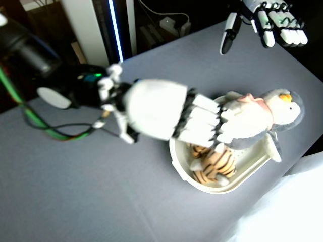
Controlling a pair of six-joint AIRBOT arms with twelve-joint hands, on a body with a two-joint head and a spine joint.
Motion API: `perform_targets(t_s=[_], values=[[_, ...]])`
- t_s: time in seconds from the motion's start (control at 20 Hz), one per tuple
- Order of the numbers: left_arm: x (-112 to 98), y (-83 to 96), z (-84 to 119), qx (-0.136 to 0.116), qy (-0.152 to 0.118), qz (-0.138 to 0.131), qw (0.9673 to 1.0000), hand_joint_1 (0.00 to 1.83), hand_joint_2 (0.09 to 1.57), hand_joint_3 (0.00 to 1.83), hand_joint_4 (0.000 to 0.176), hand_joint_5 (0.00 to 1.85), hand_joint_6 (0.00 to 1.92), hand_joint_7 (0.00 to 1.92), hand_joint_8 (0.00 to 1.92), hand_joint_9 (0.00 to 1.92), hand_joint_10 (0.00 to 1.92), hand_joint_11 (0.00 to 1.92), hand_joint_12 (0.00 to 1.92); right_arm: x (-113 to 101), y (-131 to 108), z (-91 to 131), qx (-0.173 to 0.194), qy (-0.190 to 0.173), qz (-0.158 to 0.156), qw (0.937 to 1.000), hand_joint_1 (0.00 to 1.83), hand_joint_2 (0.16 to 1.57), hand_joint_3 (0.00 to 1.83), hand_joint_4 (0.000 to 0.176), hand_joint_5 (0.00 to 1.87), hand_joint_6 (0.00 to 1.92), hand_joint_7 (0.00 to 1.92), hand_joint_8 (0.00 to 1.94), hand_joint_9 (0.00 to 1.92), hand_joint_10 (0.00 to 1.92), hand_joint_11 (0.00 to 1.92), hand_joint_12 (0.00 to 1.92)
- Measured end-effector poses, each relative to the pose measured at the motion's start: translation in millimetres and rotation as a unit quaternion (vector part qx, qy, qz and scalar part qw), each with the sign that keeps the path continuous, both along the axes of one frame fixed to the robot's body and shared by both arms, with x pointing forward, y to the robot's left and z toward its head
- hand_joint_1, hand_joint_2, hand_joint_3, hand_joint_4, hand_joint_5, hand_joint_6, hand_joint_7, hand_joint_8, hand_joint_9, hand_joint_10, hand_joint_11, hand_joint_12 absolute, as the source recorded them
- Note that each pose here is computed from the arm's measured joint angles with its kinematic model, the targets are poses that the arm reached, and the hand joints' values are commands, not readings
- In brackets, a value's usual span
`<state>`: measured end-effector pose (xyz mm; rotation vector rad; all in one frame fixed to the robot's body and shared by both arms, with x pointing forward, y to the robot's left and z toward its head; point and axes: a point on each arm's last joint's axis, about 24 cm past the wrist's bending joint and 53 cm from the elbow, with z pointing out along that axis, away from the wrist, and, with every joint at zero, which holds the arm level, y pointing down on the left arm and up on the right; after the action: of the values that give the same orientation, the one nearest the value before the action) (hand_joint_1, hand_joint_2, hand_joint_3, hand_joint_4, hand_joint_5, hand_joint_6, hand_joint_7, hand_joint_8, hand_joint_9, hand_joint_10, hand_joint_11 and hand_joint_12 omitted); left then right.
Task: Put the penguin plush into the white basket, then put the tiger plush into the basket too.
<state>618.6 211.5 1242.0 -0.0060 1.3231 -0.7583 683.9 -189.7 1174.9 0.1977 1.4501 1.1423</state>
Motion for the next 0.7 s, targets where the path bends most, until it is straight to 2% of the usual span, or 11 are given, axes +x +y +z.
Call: perform_targets(t_s=[0.05, 0.15, 0.2, 0.25, 0.3, 0.35, 0.5, 0.55, 0.6, 0.65, 0.7], values=[[-2, 1.7, 0, -0.006, 0.001, -0.003, 1.0000, 0.75, 0.82, 0.01, 0.143, 0.06, 0.00, 0.00, 0.00, 0.00, 0.00, 0.00, 0.00, -6, -4, 8, 0.015, -0.012, 0.001, 0.9998, 0.70, 1.03, 0.00, 0.108, 0.13, 0.00, 0.02, 0.00, 0.03, 0.00, 0.00, 0.01], [-5, 9.6, 5, -0.027, -0.003, -0.004, 0.9996, 0.76, 0.80, 0.00, 0.155, 0.04, 0.00, 0.00, 0.00, 0.00, 0.00, 0.00, 0.00, -22, -10, 25, 0.033, -0.037, 0.008, 0.9987, 0.76, 1.01, 0.00, 0.120, 0.11, 0.00, 0.05, 0.01, 0.04, 0.01, 0.00, 0.00], [-7, 14.4, 8, -0.044, -0.006, -0.005, 0.9990, 0.80, 0.80, 0.00, 0.172, 0.02, 0.00, 0.00, 0.00, 0.00, 0.00, 0.00, 0.00, -30, -17, 32, 0.042, -0.052, 0.007, 0.9978, 0.77, 1.01, 0.00, 0.114, 0.13, 0.00, 0.09, 0.01, 0.08, 0.01, 0.03, 0.01], [-9, 18.5, 8, -0.058, -0.004, -0.008, 0.9983, 0.79, 0.81, 0.00, 0.175, 0.00, 0.00, 0.00, 0.00, 0.00, 0.00, 0.00, 0.00, -35, -25, 37, 0.052, -0.060, -0.001, 0.9968, 0.85, 1.01, 0.00, 0.098, 0.16, 0.01, 0.14, 0.02, 0.10, 0.01, 0.07, 0.03], [-10, 24.0, 5, -0.075, 0.003, -0.010, 0.9971, 0.79, 0.81, 0.00, 0.175, 0.00, 0.00, 0.00, 0.00, 0.00, 0.00, 0.00, 0.00, -40, -36, 39, 0.062, -0.067, -0.012, 0.9957, 0.85, 1.01, 0.00, 0.098, 0.16, 0.01, 0.14, 0.02, 0.10, 0.01, 0.07, 0.03], [-11, 30.6, -1, -0.101, 0.015, -0.012, 0.9947, 0.71, 0.82, 0.01, 0.176, 0.00, 0.00, 0.00, 0.00, 0.00, 0.00, 0.03, 0.01, -45, -49, 39, 0.071, -0.068, -0.029, 0.9947, 1.07, 1.09, 0.01, 0.078, 0.20, 0.01, 0.19, 0.01, 0.16, 0.01, 0.09, 0.05], [-21, 38.3, -7, -0.139, 0.028, -0.021, 0.9896, 0.66, 0.86, 0.02, 0.176, 0.00, 0.00, 0.00, 0.00, 0.00, 0.00, 0.01, 0.01, -61, -62, 40, 0.082, -0.073, -0.044, 0.9929, 1.03, 1.09, 0.00, 0.078, 0.19, 0.00, 0.21, 0.01, 0.19, 0.01, 0.06, 0.04], [-26, 38.0, -3, -0.147, 0.018, -0.029, 0.9886, 0.62, 0.86, 0.02, 0.176, 0.00, 0.00, 0.00, 0.00, 0.00, 0.00, 0.02, 0.01, -68, -62, 43, 0.082, -0.080, -0.038, 0.9927, 0.94, 1.05, 0.00, 0.081, 0.15, 0.00, 0.21, 0.01, 0.21, 0.02, 0.09, 0.05], [-31, 39.5, 2, -0.155, 0.006, -0.032, 0.9874, 0.56, 0.90, 0.03, 0.176, 0.00, 0.00, 0.00, 0.00, 0.00, 0.00, 0.03, 0.02, -78, -61, 45, 0.082, -0.086, -0.029, 0.9924, 0.93, 1.01, 0.00, 0.125, 0.14, 0.00, 0.25, 0.00, 0.26, 0.02, 0.12, 0.07], [-32, 40.9, 4, -0.158, 0.002, -0.031, 0.9870, 0.56, 0.90, 0.03, 0.176, 0.00, 0.00, 0.00, 0.00, 0.00, 0.00, 0.03, 0.02, -82, -61, 45, 0.084, -0.088, -0.027, 0.9921, 0.93, 1.01, 0.00, 0.125, 0.14, 0.00, 0.25, 0.00, 0.26, 0.02, 0.12, 0.07], [-33, 42.2, 5, -0.160, -0.001, -0.031, 0.9867, 0.58, 0.93, 0.02, 0.176, 0.00, 0.00, 0.00, 0.00, 0.00, 0.00, 0.00, 0.22, -86, -62, 47, 0.088, -0.093, -0.027, 0.9914, 0.92, 1.10, 0.01, 0.055, 0.18, 0.01, 0.34, 0.01, 0.36, 0.00, 0.21, 0.30]])
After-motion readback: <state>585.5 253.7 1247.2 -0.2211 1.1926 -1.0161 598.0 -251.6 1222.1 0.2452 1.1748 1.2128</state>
